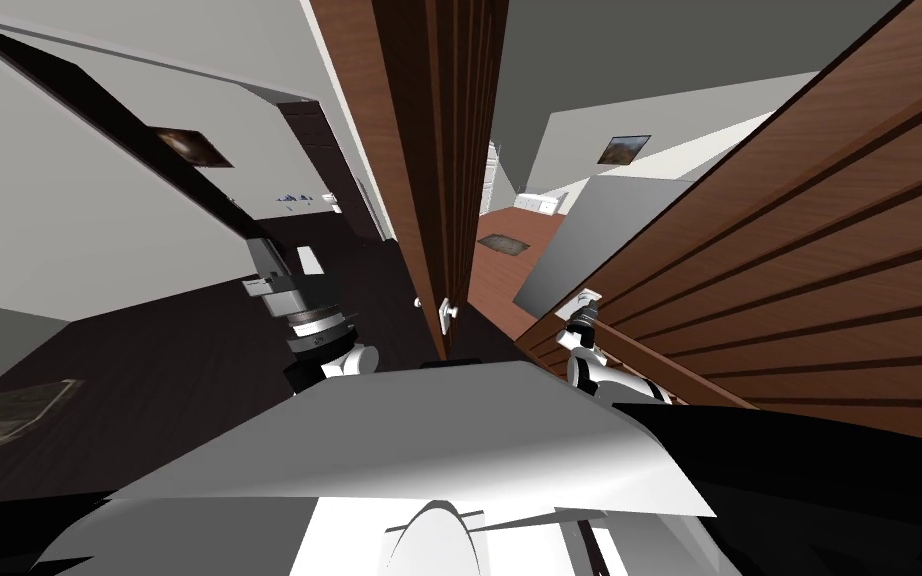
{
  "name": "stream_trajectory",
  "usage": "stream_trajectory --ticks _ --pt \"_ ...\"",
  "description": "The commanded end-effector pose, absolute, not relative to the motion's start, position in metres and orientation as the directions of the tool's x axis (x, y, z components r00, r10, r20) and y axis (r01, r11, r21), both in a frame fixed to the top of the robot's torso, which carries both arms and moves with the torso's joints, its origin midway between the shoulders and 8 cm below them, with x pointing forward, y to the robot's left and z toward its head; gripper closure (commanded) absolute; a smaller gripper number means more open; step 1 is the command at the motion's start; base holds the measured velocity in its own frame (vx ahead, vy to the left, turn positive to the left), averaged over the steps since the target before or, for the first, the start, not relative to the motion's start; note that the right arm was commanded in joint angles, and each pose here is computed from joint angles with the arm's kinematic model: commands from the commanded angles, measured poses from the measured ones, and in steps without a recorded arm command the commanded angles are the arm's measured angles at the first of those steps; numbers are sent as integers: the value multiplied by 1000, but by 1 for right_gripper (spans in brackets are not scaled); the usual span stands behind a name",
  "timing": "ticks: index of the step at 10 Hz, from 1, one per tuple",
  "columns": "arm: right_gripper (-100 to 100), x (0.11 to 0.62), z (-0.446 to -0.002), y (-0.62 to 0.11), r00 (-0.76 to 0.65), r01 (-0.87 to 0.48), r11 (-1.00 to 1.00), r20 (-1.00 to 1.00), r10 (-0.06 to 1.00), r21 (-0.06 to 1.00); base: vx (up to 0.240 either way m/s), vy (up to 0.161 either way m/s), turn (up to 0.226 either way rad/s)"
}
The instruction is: Pull the door open
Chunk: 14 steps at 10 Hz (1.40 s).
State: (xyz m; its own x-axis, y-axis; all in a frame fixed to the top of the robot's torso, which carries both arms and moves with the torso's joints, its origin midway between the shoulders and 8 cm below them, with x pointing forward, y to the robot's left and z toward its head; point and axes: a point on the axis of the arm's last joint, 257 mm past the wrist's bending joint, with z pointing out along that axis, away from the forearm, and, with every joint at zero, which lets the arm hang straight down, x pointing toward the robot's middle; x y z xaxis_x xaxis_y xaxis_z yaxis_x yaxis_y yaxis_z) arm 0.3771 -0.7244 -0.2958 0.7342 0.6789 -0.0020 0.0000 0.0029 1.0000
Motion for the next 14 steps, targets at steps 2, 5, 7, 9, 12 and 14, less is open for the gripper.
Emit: stream_trajectory --ticks 2,5,7,9,12,14 --pt "-100 377 -296 -725 735 0 3 -2 678 1000 -12 -28 -16" --pt "-100 377 -296 -725 735 0 3 -2 678 1000 -5 -24 17" --pt "-100 377 -296 -725 735 0 3 -2 678 1000 5 20 -9" --pt "-100 377 -296 -725 735 0 3 -2 678 1000 -2 4 -21" --pt "-100 376 -296 -726 737 0 3 -2 675 1000 6 -5 49" --pt "-100 375 -296 -726 738 0 3 -2 675 1000 -13 -59 39"
